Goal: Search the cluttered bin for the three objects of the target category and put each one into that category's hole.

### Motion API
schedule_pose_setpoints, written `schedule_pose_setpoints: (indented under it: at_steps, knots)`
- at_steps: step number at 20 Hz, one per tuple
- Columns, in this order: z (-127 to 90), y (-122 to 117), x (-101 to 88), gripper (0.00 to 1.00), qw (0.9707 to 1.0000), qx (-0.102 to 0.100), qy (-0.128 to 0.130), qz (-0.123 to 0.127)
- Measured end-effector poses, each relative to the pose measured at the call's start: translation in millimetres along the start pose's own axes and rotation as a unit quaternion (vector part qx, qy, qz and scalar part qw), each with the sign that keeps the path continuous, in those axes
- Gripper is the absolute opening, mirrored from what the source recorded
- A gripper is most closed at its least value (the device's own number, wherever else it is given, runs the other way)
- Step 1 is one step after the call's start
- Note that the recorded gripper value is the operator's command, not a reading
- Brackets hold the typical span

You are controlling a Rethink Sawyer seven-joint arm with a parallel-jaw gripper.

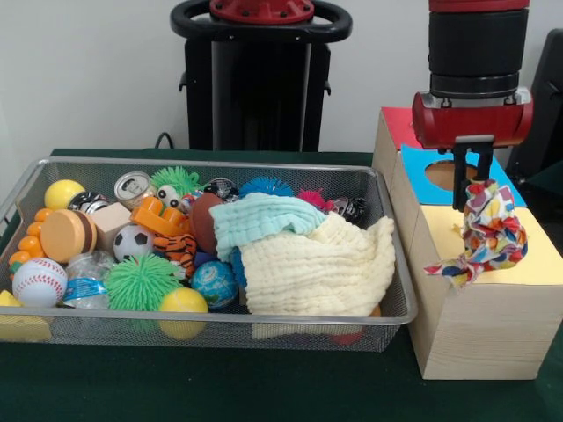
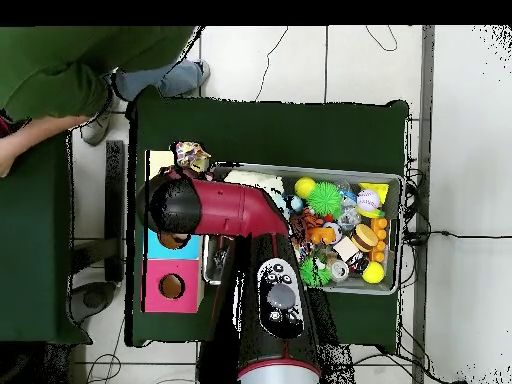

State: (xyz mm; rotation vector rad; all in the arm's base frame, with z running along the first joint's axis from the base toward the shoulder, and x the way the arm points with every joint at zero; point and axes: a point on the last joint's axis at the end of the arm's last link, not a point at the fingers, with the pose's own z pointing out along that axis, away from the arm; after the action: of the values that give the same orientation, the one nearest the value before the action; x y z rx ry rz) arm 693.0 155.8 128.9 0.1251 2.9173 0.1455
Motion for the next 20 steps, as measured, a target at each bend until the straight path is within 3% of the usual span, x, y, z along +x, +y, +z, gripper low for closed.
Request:
schedule_pose_setpoints:
  at_steps: [10, 20]
  knots:
    - [-27.1, 10.0, 0.4, 0.0, 0.9991, -0.013, 0.04, 0.003]
    - [-23.2, 11.7, 8.4, 0.0, 0.9971, -0.016, 0.074, 0.002]
